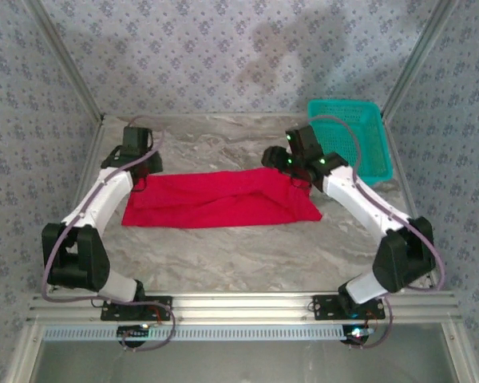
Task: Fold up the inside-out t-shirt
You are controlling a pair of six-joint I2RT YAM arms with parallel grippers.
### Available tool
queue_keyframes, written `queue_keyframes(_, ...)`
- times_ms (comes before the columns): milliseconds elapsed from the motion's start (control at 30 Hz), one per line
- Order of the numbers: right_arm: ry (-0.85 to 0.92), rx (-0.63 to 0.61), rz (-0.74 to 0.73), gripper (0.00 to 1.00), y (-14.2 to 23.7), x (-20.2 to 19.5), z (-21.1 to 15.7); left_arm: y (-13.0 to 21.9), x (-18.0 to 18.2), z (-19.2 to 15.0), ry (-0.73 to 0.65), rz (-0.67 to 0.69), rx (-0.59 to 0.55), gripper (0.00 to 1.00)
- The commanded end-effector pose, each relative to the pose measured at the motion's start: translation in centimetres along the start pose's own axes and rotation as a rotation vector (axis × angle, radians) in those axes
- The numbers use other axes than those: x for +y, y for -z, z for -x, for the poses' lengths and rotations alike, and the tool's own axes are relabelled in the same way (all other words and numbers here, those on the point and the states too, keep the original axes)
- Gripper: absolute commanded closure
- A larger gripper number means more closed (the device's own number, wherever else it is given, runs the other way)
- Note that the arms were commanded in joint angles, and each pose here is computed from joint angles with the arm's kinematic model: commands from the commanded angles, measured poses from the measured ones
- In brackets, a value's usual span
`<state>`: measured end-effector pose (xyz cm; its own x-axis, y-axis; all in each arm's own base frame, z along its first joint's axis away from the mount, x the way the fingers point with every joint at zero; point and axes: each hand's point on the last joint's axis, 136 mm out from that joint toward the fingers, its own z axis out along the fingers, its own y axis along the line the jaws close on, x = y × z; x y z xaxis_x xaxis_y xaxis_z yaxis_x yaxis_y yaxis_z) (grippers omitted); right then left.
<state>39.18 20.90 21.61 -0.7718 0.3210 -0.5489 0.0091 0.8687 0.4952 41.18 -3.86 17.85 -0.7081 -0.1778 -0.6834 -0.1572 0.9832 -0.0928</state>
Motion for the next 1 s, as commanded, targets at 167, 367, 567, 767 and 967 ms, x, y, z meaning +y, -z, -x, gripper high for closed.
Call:
queue_keyframes(167,-0.18,0.196,-0.124,0.38,-12.3,-5.9,-1.1,-6.6,-2.0,-4.5,0.342,-0.188,0.189,0.67)
queue_keyframes(367,-0.173,0.271,-0.203,0.38,-14.6,-10.1,-4.0,-9.3,3.5,-9.7,0.557,-0.165,0.306,0.72)
queue_keyframes(567,-0.162,0.318,-0.285,0.37,-13.7,-13.0,-6.6,-10.1,7.8,-13.4,0.748,-0.147,0.368,0.74)
queue_keyframes(767,0.048,0.275,-0.318,0.3,-8.3,-10.8,-4.7,-7.6,9.5,-11.7,0.712,-0.103,0.307,0.73)
queue_keyframes(967,0.196,0.343,-0.451,0.07,-4.6,-13.6,-5.8,-3.6,9.1,-6.9,0.585,-0.075,0.208,0.71)
